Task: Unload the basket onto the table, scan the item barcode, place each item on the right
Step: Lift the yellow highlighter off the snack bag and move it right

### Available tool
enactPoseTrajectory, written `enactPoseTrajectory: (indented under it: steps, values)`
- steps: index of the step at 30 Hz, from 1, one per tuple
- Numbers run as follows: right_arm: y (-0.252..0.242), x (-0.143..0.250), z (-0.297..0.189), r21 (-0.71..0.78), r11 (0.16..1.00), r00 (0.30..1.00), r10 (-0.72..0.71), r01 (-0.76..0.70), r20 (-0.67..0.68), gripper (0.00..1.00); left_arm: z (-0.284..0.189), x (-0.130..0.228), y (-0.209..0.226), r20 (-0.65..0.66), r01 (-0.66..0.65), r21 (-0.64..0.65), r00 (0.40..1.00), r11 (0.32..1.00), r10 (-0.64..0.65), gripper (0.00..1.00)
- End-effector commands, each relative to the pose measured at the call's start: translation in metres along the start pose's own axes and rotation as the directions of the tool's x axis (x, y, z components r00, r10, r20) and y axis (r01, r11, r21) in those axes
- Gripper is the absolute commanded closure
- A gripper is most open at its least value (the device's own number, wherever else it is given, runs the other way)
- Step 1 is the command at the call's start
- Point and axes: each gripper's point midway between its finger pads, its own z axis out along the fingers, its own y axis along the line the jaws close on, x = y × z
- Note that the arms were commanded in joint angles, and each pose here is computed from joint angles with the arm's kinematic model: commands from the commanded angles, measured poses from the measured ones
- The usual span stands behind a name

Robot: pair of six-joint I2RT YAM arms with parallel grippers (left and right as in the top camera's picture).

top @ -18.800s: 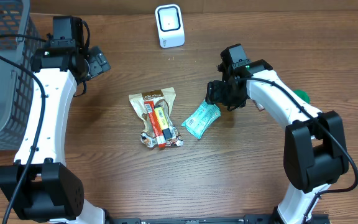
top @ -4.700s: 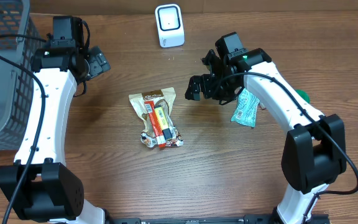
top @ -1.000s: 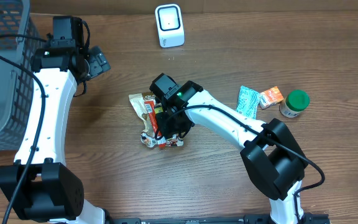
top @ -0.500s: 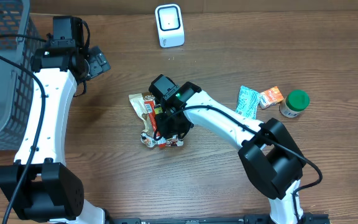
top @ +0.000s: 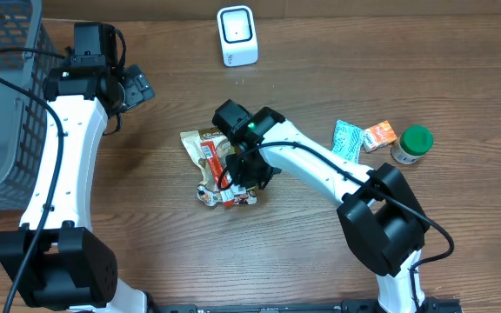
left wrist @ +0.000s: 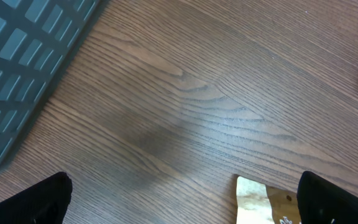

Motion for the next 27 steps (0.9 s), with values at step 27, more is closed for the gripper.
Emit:
enactPoseTrajectory:
  steps: [27]
  values:
    - [-0.082, -0.008, 0.03, 0.348, 0.936, 0.986, -0.001, -0.058, 0.168, 0.72, -0.005, -0.004, 0.001, 0.015, -0.015, 0.003, 1.0, 1.0, 0.015, 0.0]
